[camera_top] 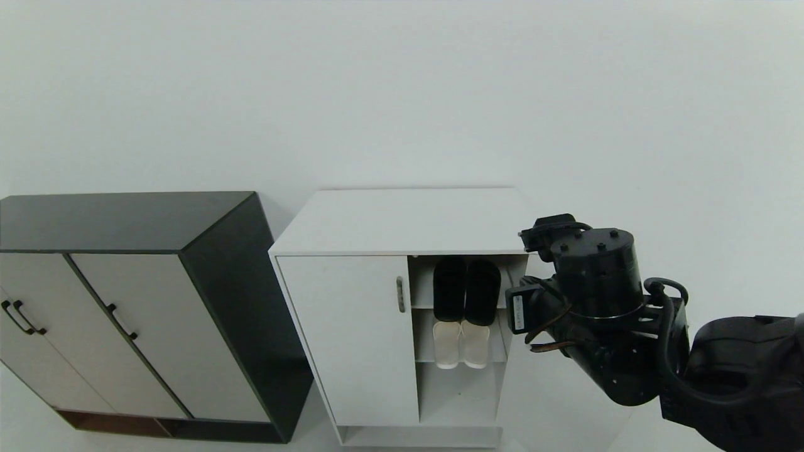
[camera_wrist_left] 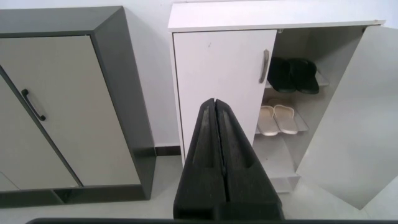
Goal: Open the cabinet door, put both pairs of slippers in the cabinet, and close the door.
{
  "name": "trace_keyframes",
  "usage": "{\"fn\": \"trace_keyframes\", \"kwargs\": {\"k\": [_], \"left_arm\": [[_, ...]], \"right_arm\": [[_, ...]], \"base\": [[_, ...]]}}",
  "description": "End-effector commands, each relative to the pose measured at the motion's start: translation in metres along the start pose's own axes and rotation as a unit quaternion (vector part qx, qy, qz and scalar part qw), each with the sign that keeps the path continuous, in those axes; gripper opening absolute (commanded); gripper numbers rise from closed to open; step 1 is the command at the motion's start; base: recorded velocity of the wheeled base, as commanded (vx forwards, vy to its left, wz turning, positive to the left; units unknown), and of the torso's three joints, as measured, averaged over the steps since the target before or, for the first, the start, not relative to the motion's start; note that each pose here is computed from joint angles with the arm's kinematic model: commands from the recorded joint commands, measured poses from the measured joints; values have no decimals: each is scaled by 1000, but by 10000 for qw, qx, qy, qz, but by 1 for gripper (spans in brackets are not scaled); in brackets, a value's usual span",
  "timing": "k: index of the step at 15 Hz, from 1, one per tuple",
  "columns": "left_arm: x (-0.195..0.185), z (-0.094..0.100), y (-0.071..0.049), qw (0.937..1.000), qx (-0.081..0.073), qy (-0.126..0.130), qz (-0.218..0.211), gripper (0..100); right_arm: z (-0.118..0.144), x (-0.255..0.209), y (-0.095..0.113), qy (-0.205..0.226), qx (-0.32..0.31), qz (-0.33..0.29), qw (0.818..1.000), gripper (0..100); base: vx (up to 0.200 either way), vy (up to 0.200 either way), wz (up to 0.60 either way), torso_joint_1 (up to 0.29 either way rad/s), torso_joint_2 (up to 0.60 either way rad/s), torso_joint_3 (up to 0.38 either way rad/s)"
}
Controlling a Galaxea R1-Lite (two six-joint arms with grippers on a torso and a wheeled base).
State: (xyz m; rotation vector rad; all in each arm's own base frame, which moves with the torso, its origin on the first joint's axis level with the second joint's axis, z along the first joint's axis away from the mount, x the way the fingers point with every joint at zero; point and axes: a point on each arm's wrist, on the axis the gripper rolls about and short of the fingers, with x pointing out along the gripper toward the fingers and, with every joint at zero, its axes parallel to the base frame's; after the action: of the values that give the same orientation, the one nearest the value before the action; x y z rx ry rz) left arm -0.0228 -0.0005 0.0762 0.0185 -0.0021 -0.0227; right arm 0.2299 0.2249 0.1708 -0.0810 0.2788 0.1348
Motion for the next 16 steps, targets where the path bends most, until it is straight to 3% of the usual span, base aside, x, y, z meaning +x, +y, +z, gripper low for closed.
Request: {"fn": "trace_keyframes", "kwargs": {"k": [1, 5, 8, 12, 16], "left_arm": [[0, 0, 0, 10000, -1, 2, -1, 0], [0, 0, 0, 10000, 0, -6, -1, 0], [0, 0, 0, 10000, 0, -6, -1, 0], [0, 0, 0, 10000, 30, -6, -1, 0], [0, 0, 0, 10000, 7, 2, -1, 0]], "right_arm": [[-6, 4, 1, 89, -74, -34, 9999, 0], [-8, 10, 1, 35, -47, -39, 10000, 0], [-4, 20, -12, 12, 20, -274, 9996, 0], [6, 33, -33, -219, 184, -332, 9990, 0], [34, 52, -56, -416, 618, -685, 9949, 0]], "base": [[0, 0, 0, 0, 0, 0], [0, 0, -450, 1, 2, 3], [0, 0, -600, 5, 4, 1], [0, 0, 0, 0, 0, 0], [-50, 0, 0, 1, 1, -1]]}}
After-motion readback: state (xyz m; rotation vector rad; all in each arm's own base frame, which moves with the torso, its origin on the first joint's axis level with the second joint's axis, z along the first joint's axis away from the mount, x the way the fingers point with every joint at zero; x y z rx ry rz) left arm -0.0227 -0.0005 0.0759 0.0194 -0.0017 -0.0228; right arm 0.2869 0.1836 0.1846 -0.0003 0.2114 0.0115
